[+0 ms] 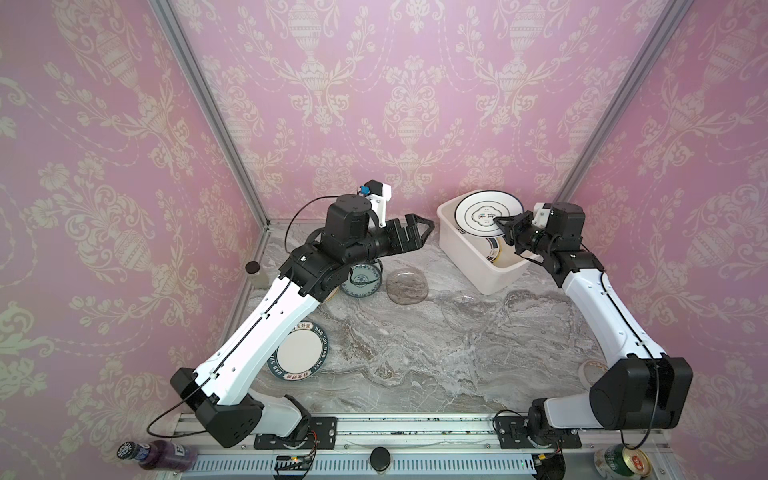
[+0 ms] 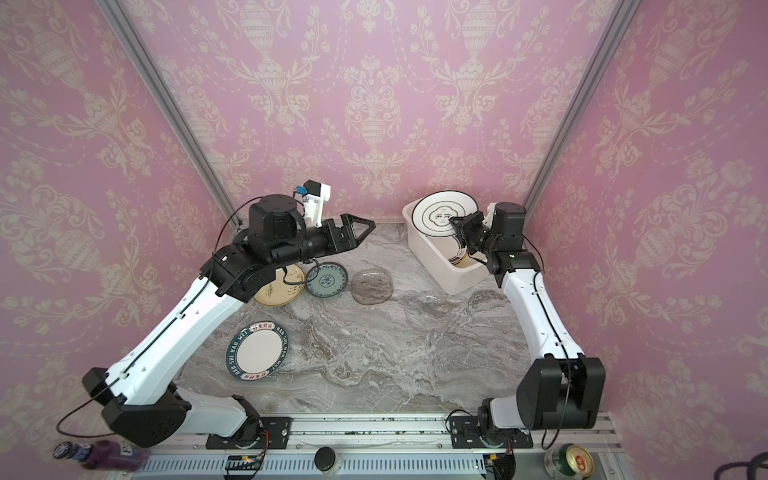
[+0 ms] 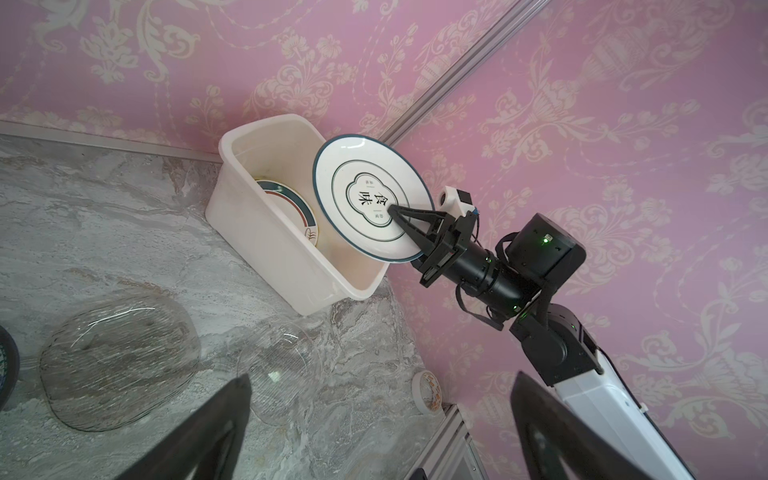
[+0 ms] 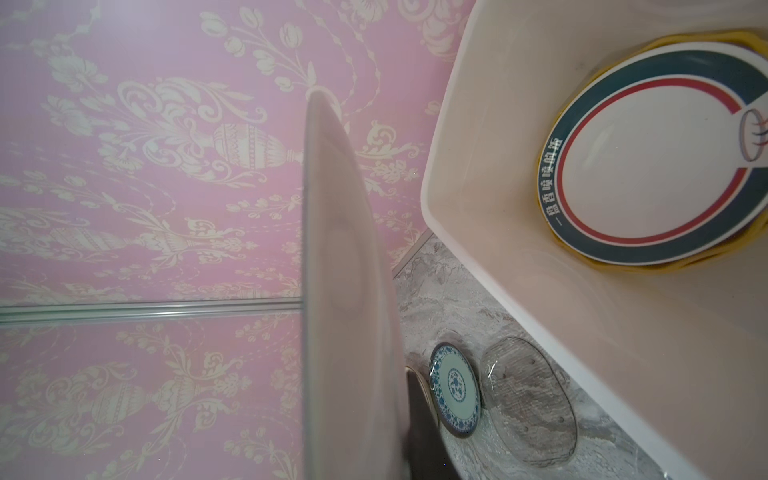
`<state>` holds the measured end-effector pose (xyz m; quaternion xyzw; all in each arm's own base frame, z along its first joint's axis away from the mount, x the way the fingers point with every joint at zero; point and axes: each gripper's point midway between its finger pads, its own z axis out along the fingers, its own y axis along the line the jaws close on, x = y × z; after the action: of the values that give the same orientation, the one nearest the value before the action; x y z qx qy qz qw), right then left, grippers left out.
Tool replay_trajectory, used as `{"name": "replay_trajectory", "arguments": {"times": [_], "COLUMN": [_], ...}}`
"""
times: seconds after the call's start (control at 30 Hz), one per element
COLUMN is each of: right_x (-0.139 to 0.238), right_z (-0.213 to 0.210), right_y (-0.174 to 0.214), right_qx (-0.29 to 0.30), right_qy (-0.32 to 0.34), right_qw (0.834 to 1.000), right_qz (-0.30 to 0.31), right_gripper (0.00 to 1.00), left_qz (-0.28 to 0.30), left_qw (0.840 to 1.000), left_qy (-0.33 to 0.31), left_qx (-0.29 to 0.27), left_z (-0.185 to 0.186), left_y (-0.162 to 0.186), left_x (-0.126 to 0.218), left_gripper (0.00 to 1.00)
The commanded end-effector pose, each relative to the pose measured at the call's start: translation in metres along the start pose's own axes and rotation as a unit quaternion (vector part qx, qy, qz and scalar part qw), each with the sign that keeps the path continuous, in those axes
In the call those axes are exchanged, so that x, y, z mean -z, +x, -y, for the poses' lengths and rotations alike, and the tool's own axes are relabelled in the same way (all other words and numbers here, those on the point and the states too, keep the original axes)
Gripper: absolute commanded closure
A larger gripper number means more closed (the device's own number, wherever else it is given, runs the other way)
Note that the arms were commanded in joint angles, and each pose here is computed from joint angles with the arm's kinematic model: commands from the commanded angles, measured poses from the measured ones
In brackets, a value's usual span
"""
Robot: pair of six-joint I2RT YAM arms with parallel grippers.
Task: Place the plates into the plastic bin on the countertop
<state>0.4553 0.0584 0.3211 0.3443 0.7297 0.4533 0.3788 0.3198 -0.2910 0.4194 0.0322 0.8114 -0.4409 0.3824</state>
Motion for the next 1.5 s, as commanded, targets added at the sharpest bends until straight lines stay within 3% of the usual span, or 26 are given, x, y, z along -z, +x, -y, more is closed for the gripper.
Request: {"name": "replay_trajectory", "arguments": {"times": [0.0,0.43,1.0,1.47], "right_x": [-0.004,-0.067,-0.13,-0.153], "right_z": [-0.03,0.034,0.11,0.145], "right_y": [-0.026,-0.061,-0.048,-0.046], "right_qx": [0.001,-0.05,-0.075,-0.089], "right_qy": [-0.049,0.022,0.096,0.127], "right_qw": [0.998,0.994,0.99,0.986], "right_qz": [0.043,0.093,0.069,0.067], "right_gripper": [1.0,1.0,1.0,1.0], "left_qz": [-0.031,-0.054,-0.07,-0.08], "left_qw": [0.999,0.998,0.997,0.996], "left_qy": [0.004,0.001,-0.01,-0.026], "left_qx": [-0.014,0.012,0.02,0.027], "left_z": [-0.001,-0.01,-0.015,-0.023], "left_y": [0.009,0.017,0.018,0.017], "left_x": [-0.002,-0.028,-0.041,-0.044], "left_gripper": [0.01,0.01,0.01,0.01]}}
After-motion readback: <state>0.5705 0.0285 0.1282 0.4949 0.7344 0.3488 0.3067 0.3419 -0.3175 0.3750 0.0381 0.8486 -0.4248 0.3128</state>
